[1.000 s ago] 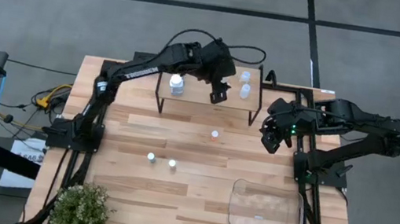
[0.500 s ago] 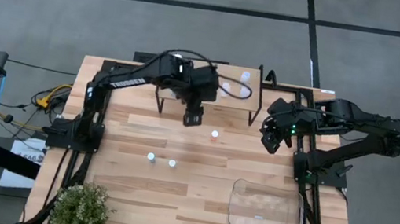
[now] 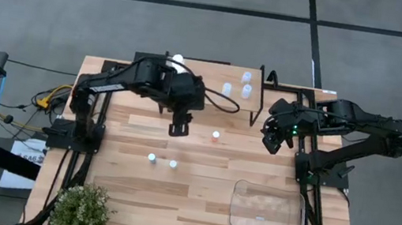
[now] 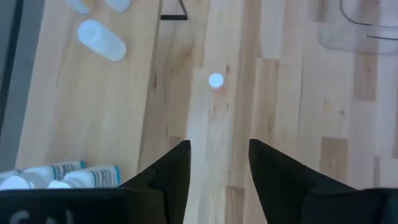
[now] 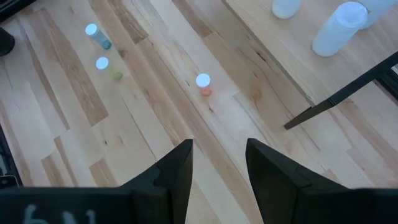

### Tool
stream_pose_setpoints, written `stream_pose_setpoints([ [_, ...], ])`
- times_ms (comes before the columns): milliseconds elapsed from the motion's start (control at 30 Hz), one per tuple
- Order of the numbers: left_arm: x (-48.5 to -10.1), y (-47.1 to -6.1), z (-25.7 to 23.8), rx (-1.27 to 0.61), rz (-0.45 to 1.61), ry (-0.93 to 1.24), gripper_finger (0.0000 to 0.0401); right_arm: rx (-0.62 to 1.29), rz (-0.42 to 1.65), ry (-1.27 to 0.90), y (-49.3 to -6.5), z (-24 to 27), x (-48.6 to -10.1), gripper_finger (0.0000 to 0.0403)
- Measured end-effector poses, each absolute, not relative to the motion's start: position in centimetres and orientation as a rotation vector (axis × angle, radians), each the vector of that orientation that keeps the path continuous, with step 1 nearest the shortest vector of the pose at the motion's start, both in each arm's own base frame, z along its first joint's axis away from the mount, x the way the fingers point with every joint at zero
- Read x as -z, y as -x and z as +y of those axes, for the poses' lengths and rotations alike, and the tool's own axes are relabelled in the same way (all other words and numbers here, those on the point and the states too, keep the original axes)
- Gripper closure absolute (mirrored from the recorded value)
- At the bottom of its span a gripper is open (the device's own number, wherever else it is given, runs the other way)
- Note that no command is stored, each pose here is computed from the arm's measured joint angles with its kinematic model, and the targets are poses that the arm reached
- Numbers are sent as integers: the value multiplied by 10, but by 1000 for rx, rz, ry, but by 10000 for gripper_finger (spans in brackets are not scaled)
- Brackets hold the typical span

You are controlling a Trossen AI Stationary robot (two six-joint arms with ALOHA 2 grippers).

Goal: Pick and place medicine bottles onto shelf by color
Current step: Put the blue pill bottle on the shelf

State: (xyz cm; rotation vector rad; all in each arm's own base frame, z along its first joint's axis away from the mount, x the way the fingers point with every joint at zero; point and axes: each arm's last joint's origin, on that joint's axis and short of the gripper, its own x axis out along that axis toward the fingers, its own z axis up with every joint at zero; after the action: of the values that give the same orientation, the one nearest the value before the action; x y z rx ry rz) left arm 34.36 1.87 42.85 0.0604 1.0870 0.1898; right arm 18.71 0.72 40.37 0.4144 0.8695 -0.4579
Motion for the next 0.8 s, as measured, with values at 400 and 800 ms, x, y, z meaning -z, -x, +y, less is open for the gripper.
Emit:
stream_pose_setpoints([
  [400, -426, -337, -17, 63, 1127, -101, 255, 458, 871, -415, -187, 7, -404, 230],
  [800, -401, -278, -32, -96, 1186, -40, 255, 434, 883, -429, -187, 8, -403, 230],
])
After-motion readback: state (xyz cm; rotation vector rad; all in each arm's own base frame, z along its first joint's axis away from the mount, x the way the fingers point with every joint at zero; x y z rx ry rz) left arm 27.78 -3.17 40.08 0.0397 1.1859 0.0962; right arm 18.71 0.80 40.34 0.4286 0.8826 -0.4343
